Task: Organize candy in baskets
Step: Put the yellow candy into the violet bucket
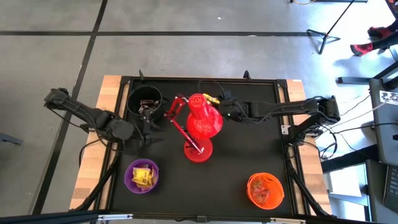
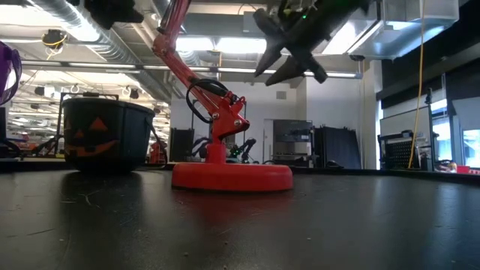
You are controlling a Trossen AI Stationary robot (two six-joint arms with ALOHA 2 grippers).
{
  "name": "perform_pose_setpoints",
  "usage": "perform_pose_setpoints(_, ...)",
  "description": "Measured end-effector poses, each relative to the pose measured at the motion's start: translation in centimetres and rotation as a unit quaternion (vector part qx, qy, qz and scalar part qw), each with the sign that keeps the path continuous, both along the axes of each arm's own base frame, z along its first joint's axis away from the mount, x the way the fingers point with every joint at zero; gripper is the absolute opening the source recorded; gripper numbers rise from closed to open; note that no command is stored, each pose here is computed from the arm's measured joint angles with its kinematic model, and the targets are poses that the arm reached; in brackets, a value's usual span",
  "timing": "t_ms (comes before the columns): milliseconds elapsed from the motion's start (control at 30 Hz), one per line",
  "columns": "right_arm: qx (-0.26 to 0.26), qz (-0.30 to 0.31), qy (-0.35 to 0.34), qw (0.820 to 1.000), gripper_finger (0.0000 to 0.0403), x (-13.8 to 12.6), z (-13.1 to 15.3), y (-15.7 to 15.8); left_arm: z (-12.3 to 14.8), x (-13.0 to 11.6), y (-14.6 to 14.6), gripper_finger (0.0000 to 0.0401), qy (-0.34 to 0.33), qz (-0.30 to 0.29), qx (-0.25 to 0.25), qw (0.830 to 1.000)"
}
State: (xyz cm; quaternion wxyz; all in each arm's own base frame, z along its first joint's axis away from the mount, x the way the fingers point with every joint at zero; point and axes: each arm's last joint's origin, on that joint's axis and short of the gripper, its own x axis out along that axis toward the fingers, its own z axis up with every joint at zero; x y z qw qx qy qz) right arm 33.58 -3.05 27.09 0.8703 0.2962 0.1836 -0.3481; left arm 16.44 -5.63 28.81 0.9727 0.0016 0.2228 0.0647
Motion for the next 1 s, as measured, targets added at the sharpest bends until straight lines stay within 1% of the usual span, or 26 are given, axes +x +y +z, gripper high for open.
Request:
perform_pose_setpoints(133, -0.003, -0.005, -0.012, 1.0, 0.0147, 0.1, 0.2, -1.9, 0.4, -1.2, 0.6, 0.0164, -0.004, 0.017, -0.007, 1.0)
perform_pose_setpoints(200, -0.004, -0.011, -0.002, 1.0, 0.0147, 0.0, -0.1, -3.0, 0.5, -1.4, 0.7, 0.0164, -0.006, 0.017, -0.008, 1.0)
perform_pose_setpoints(367, 0.028, -0.023, 0.046, 0.998, 0.0147, 0.5, -1.4, -6.0, 0.4, -1.5, 0.7, 0.0164, -0.003, 0.017, -0.006, 1.0)
perform_pose_setpoints(467, 0.048, -0.022, 0.083, 0.995, 0.0147, 1.8, -2.1, -7.6, 0.4, -1.5, 0.7, 0.0164, 0.0, 0.018, -0.005, 1.0)
perform_pose_setpoints(667, 0.076, -0.024, 0.195, 0.978, 0.0147, 4.7, -4.1, -11.3, 0.2, -1.3, 0.7, 0.0164, 0.002, 0.026, 0.001, 1.0)
perform_pose_setpoints(800, 0.106, -0.009, 0.221, 0.969, 0.0147, 6.6, -5.9, -13.9, 0.2, -1.3, 0.7, 0.0164, 0.003, 0.027, 0.001, 1.0)
perform_pose_setpoints(867, 0.121, 0.002, 0.237, 0.964, 0.0147, 7.2, -7.3, -14.9, 0.2, -1.3, 0.7, 0.0164, 0.004, 0.027, -0.001, 1.0)
perform_pose_setpoints(1000, 0.156, 0.013, 0.266, 0.951, 0.0147, 7.7, -10.1, -16.2, 0.0, -1.4, 0.7, 0.0164, 0.011, 0.031, -0.009, 0.999)
